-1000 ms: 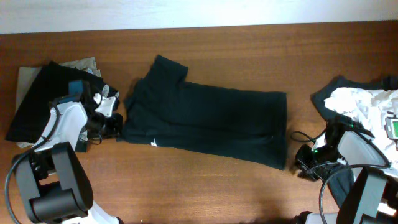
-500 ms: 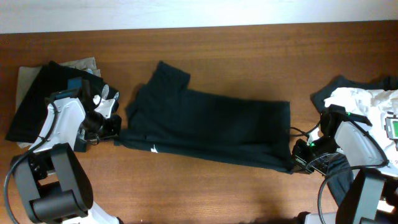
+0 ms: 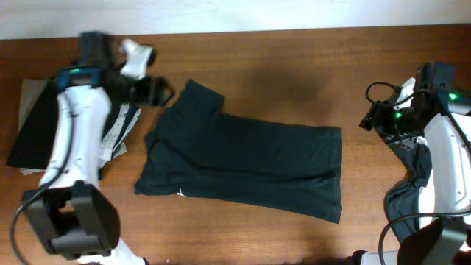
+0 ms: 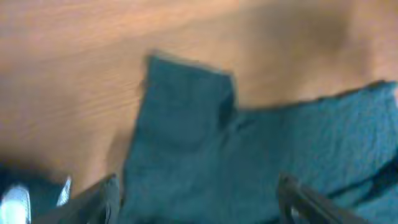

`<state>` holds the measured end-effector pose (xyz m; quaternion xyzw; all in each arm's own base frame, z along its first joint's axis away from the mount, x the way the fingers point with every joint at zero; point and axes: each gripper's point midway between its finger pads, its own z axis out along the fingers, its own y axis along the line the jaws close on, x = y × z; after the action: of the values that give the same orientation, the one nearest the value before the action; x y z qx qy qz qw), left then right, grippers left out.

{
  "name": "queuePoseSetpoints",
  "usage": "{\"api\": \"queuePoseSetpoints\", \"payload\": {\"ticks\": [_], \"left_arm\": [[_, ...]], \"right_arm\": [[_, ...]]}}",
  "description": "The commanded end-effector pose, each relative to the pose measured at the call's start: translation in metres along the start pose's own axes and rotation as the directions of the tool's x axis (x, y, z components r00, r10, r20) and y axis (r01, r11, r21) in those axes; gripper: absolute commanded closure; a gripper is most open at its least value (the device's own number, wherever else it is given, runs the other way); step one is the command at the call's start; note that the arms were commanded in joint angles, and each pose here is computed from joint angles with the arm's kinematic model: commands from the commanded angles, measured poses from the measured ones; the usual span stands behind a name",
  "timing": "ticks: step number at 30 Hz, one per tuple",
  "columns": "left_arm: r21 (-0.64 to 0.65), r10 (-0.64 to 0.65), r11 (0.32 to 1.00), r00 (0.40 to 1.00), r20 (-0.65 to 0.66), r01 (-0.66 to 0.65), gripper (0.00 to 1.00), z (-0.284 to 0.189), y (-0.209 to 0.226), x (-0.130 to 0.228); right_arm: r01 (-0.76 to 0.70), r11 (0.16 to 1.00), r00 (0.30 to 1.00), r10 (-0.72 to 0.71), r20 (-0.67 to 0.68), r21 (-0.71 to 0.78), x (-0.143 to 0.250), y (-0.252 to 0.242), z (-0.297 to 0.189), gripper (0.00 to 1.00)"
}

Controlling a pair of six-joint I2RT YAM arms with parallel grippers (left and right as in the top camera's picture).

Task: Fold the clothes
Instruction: 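Grasp the shirt's left end with the left gripper and right end with right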

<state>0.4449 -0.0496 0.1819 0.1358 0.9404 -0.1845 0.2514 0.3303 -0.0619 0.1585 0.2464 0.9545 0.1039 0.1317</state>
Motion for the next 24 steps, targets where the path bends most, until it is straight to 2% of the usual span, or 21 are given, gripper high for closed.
{"api": "queuePoseSetpoints", "payload": {"ticks": [1,3,4,8,10,11,12,14,15,16,20,22,24], "left_arm": [[-0.029,0.152,0.988,0.988,0.002,-0.152,0.23,0.082,-0.01,-0.021],[-0.052,0.164,0.985,0.986,-0.019,-0.165,0.28,0.151,0.012,-0.019],[-0.084,0.169,0.982,0.986,-0.014,-0.169,0.28,0.172,0.026,-0.018],[-0.115,0.185,0.977,0.983,0.019,-0.182,0.25,0.209,0.045,-0.016],[-0.127,0.187,0.975,0.982,0.022,-0.183,0.33,0.216,0.049,-0.015],[-0.127,0.189,0.975,0.982,0.027,-0.185,0.59,0.219,0.05,-0.015],[-0.125,0.187,0.975,0.982,0.016,-0.184,0.8,0.225,0.049,-0.01],[-0.114,0.149,0.981,0.987,-0.053,-0.154,0.83,0.251,0.045,0.016],[-0.121,0.144,0.981,0.987,-0.076,-0.153,0.89,0.252,0.044,0.021],[-0.133,0.143,0.979,0.986,-0.09,-0.154,1.0,0.246,0.041,0.02],[-0.192,0.161,0.967,0.986,-0.048,-0.167,1.0,0.158,0.02,-0.035],[-0.231,0.195,0.954,0.981,-0.013,-0.192,1.0,0.101,0.005,-0.054],[-0.23,0.196,0.954,0.98,-0.008,-0.193,1.0,0.082,-0.003,-0.055]], "right_arm": [[0.001,0.999,0.999,0.001,0.037,-0.05,-0.01,0.009,-0.006,0.3],[-0.001,0.999,0.999,0.002,0.032,-0.048,-0.008,0.009,-0.006,0.3],[-0.001,0.999,1.0,0.002,0.029,-0.048,-0.008,0.009,-0.006,0.3],[-0.001,0.999,1.0,0.003,0.028,-0.047,-0.007,0.008,-0.006,0.3],[-0.002,0.999,1.0,0.003,0.027,-0.047,-0.007,0.008,-0.006,0.3],[-0.001,0.999,1.0,0.002,0.031,-0.047,-0.008,0.008,-0.005,0.3],[0.0,0.999,0.999,0.001,0.035,-0.049,-0.009,0.009,-0.006,0.3],[0.001,0.999,0.999,0.001,0.037,-0.049,-0.01,0.009,-0.005,0.3],[0.001,0.999,0.999,0.001,0.034,-0.049,-0.009,0.009,-0.005,0.3],[0.001,0.999,0.999,0.001,0.035,-0.048,-0.009,0.009,-0.005,0.3],[0.01,0.999,0.999,-0.008,0.046,-0.053,-0.028,0.009,0.021,0.31],[0.046,0.998,0.999,-0.047,-0.01,-0.052,-0.037,0.019,0.077,0.32],[0.067,0.996,0.996,-0.071,-0.059,-0.064,-0.036,0.026,0.12,0.32]]}}
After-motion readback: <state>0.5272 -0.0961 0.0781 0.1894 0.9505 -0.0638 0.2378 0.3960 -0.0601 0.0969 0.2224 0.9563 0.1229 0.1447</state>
